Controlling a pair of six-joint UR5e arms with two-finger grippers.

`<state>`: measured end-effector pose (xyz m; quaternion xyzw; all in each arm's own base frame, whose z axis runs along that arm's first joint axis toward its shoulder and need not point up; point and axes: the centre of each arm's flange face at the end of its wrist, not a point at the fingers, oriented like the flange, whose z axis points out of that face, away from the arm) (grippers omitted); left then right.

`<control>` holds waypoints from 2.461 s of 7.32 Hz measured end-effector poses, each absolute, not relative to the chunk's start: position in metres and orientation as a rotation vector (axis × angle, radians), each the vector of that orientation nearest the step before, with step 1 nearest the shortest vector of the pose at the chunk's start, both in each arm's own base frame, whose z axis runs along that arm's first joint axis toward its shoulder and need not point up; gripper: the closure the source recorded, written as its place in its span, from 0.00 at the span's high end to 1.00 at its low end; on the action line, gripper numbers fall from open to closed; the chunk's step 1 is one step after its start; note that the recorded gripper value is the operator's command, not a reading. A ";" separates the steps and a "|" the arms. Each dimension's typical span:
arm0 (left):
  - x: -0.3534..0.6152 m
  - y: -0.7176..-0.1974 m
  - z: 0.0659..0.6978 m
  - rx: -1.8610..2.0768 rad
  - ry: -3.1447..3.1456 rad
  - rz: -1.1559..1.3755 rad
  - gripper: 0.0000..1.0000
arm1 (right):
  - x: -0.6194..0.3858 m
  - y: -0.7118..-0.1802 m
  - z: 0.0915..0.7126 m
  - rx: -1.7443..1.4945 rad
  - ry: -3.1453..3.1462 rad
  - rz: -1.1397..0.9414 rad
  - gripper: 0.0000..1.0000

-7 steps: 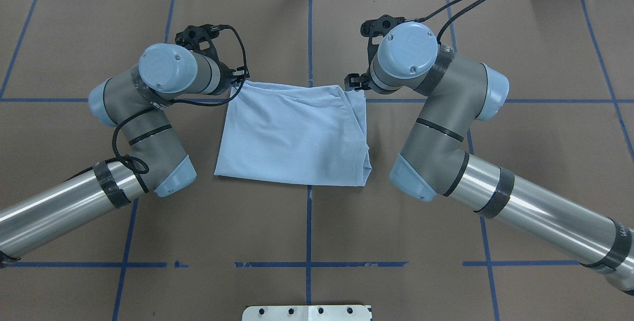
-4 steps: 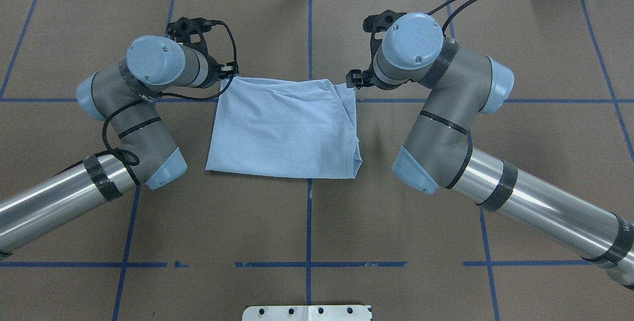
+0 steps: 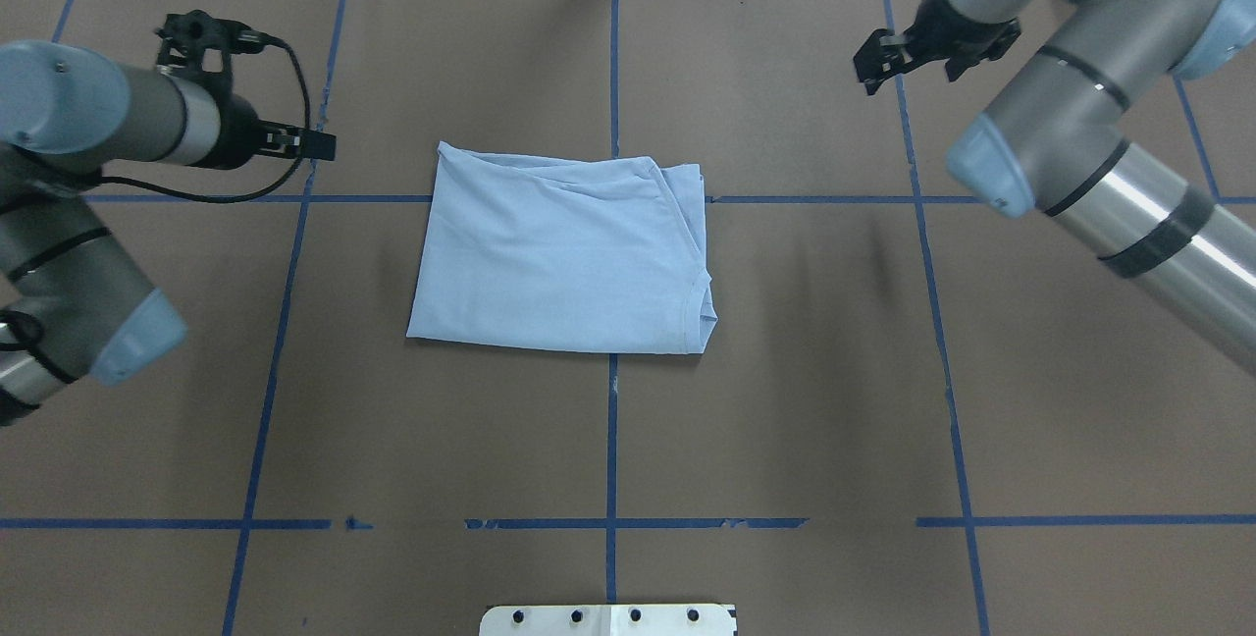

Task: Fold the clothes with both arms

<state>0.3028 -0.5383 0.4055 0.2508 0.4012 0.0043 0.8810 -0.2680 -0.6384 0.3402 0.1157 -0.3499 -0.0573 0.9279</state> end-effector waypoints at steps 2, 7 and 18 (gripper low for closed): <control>0.186 -0.505 0.455 0.555 0.767 0.145 1.00 | -0.141 -0.645 0.418 0.244 -0.695 -0.222 1.00; 0.005 -0.450 0.596 0.307 0.904 0.055 1.00 | -0.016 -0.558 0.581 0.063 -0.738 -0.148 1.00; -0.050 -0.451 0.625 0.200 0.778 0.193 1.00 | 0.032 -0.494 0.608 0.097 -0.798 -0.077 1.00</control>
